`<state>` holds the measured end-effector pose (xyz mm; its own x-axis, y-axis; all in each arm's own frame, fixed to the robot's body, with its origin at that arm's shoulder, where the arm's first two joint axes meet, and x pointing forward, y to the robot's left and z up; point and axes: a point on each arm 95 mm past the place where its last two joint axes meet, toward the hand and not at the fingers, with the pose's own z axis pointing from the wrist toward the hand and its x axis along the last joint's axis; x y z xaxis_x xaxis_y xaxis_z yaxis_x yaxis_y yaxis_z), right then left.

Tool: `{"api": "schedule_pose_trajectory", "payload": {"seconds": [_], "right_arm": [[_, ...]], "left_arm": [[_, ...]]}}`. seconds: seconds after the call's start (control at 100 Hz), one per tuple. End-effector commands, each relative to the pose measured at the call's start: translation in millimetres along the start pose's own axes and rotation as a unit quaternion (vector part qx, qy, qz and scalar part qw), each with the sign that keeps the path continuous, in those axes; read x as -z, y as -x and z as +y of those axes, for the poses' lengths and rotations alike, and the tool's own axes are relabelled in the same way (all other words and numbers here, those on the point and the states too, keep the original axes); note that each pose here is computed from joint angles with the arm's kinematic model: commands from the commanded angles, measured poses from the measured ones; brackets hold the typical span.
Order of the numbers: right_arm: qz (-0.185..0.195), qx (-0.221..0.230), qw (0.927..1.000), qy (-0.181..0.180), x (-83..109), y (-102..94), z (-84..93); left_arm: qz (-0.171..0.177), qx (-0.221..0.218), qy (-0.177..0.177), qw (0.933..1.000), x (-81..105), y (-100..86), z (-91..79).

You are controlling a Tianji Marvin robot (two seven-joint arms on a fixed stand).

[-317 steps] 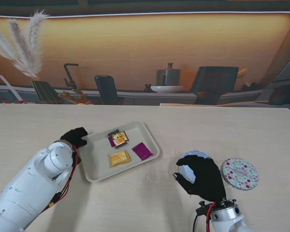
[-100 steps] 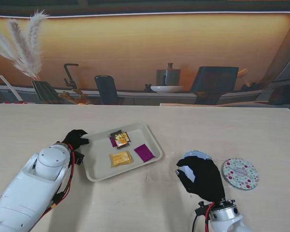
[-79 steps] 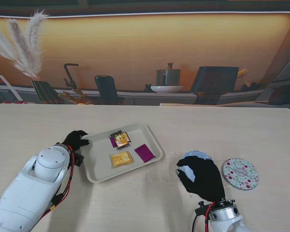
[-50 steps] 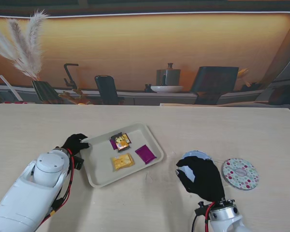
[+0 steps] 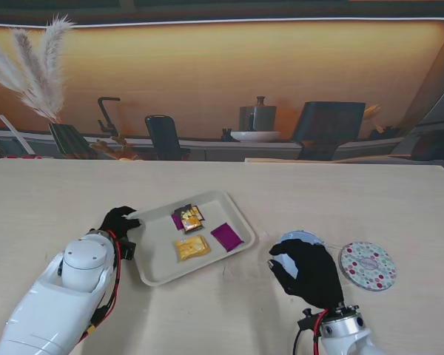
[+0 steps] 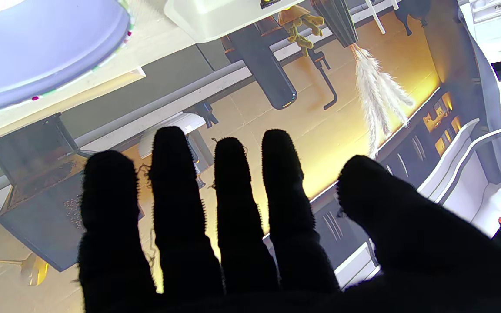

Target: Pour cookies into a cookie box

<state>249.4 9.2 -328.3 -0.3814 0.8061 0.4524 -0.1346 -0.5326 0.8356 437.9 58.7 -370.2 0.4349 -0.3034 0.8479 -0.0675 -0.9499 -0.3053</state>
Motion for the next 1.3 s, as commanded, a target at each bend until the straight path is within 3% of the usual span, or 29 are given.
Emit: {"api": "schedule_pose_trajectory", "payload": {"seconds": [0.0,0.1,0.27,0.74,1.29], "right_arm": [[0.001,-0.005,1.0000,-0.007,-0.2,-3.3,-2.0],[0.002,-0.005,0.9999,-0.009,-0.7,-3.2,-2.6],[0.001,-0.007,0.9999,-0.013,-2.0,-3.4,-4.0],[-0.001,-0.005,0.9998,-0.019,-3.0,-2.7,-5.1],[-0.001,-0.004,0.9999,-0.015,-2.1,-2.1,-3.4]], "left_arm": [[-0.007,-0.014,0.022,0.9996,1.1,8.2,12.5],[0.009,-0.041,-0.009,0.9991,-1.0,9.1,15.1],[0.011,-0.048,-0.009,0.9987,0.1,9.6,14.7],[0.052,-0.002,-0.054,0.9972,9.8,-0.1,17.0],[0.125,0.027,-0.099,0.9869,28.7,-18.6,17.0]]}}
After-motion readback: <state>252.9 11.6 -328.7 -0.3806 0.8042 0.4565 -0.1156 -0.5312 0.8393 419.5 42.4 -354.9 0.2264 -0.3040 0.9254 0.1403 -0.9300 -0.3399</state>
